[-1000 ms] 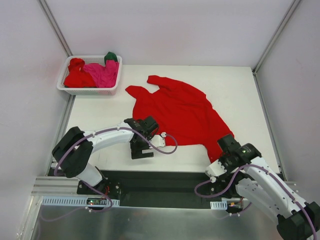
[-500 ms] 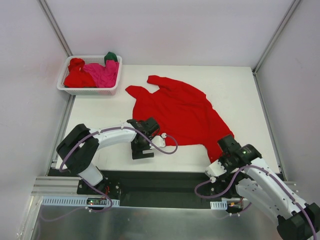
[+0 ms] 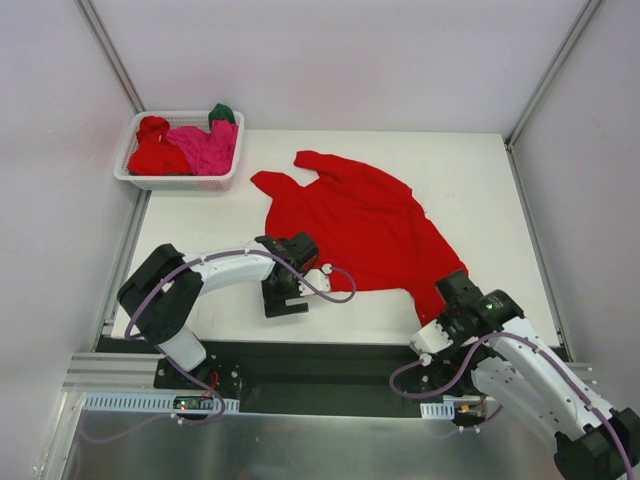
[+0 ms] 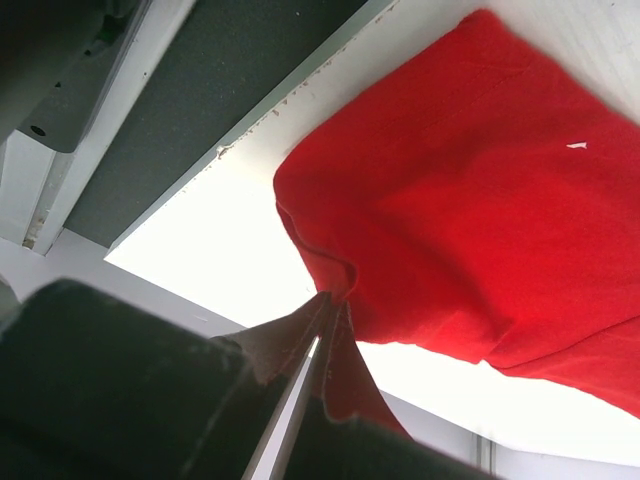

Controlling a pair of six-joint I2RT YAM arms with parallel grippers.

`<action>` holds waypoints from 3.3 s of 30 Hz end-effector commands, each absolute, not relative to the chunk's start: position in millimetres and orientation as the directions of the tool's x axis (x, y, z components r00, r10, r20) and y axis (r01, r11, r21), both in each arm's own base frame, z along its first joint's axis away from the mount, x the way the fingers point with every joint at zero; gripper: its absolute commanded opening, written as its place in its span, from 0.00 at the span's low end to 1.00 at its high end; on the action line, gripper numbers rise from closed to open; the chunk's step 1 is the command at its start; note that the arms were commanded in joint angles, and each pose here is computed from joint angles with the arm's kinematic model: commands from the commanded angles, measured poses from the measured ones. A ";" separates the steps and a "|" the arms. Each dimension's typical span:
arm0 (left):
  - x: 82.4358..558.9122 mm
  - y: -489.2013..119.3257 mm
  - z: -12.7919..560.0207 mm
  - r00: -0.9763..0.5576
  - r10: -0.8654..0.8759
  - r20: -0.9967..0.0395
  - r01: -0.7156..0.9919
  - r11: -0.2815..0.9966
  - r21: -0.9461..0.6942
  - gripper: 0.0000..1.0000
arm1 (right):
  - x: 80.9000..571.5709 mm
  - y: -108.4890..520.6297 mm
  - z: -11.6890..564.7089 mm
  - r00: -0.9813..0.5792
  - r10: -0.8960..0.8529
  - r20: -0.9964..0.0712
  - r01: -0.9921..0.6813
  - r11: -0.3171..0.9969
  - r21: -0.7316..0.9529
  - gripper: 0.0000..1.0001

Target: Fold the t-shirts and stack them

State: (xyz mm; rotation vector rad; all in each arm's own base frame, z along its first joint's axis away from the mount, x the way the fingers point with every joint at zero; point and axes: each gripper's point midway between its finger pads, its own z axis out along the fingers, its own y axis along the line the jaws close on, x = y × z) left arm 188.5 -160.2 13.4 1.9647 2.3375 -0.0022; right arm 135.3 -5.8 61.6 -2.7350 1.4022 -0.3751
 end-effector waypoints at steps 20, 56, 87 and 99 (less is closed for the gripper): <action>217.4 -136.0 6.2 -0.224 0.974 -0.023 0.967 0.225 0.121 0.56 | 120.1 -12.6 51.5 0.643 -0.744 0.183 -0.750 -0.660 -0.050 0.03; 271.6 -152.7 120.8 -0.202 0.946 -0.254 0.848 0.299 0.438 0.00 | 200.9 29.4 161.0 0.200 -0.980 0.017 -0.800 -0.174 -0.575 0.01; 305.0 -115.6 295.5 -0.100 0.908 -0.406 0.513 0.397 0.761 0.00 | 241.3 6.9 326.8 0.027 -0.999 0.026 -0.430 -0.035 -0.902 0.01; 302.4 -99.9 379.7 -0.003 0.892 -0.453 0.348 0.425 0.835 0.00 | 257.5 10.1 392.5 0.028 -0.999 0.026 -0.215 -0.031 -0.976 0.01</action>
